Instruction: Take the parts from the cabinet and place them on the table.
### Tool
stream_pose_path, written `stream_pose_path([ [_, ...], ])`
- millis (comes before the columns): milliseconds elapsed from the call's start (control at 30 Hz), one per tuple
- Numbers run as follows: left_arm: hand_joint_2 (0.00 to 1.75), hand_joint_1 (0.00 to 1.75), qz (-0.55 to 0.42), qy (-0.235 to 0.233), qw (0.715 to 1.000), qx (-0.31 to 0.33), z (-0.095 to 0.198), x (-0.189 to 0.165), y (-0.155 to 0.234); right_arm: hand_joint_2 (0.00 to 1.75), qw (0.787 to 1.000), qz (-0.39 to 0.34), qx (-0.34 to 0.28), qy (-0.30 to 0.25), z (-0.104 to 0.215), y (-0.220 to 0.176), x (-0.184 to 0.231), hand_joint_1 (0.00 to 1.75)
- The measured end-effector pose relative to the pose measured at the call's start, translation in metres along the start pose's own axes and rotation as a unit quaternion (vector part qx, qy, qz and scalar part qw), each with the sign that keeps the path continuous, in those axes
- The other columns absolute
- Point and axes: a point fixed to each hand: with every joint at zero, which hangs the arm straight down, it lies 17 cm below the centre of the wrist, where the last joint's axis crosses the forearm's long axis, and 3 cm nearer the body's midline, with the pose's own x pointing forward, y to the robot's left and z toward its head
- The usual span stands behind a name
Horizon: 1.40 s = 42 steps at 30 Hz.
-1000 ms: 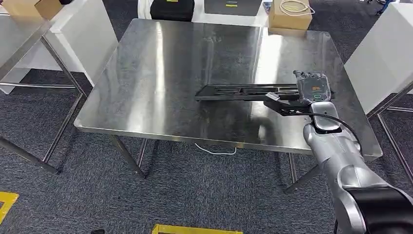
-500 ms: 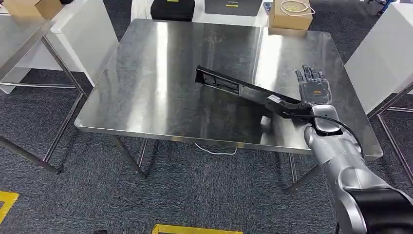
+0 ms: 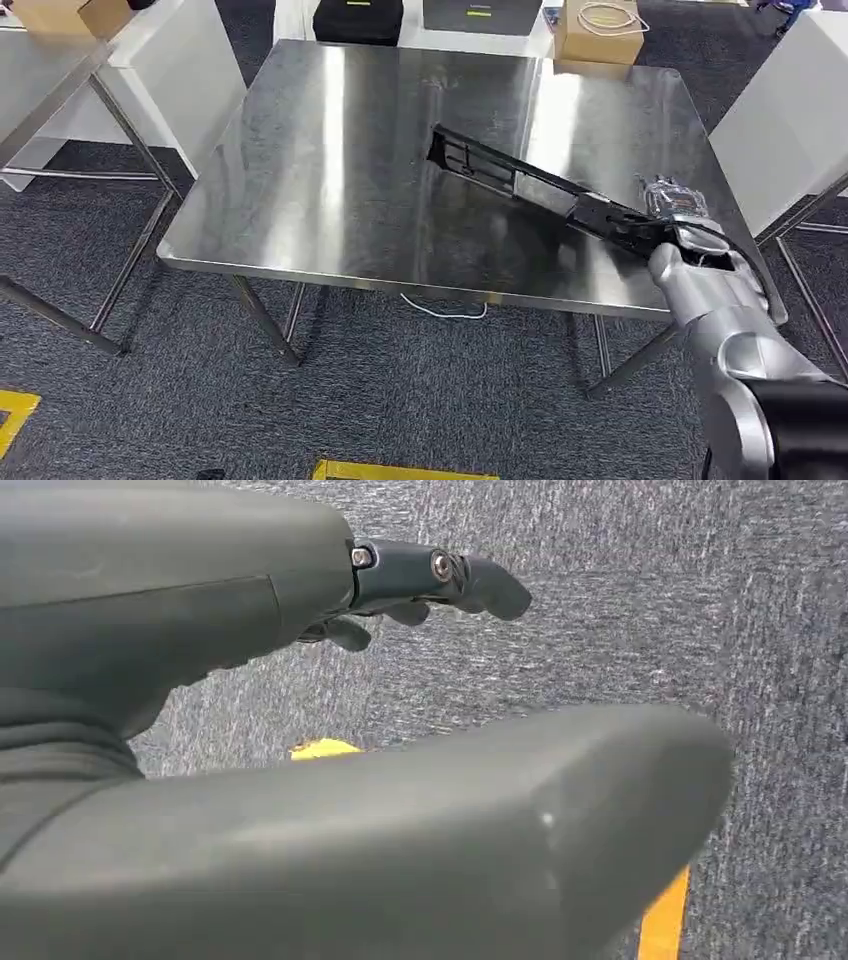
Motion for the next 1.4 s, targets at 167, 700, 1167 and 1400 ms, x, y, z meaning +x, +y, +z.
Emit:
stream_pose_path([
  [167,0.0,0.0,-0.004,0.002,1.0,-0.002,-0.001,0.0,-0.001,0.0,0.996,-0.017,0.079,0.039,0.007,0.035,-0.041,0.0],
  [700,0.0,0.0,-0.006,-0.001,1.0,-0.004,-0.002,0.003,0.0,0.0,0.986,-0.029,0.151,0.057,0.02,0.066,-0.078,0.0],
  [1167,0.0,0.0,-0.008,-0.004,1.0,0.0,-0.004,0.004,0.005,0.0,0.979,-0.065,0.191,0.02,0.025,0.065,-0.08,0.0],
  [1400,0.0,0.0,-0.008,-0.004,1.0,-0.002,-0.004,0.004,0.005,0.0,0.983,-0.044,0.173,0.051,0.022,0.048,-0.104,0.0],
])
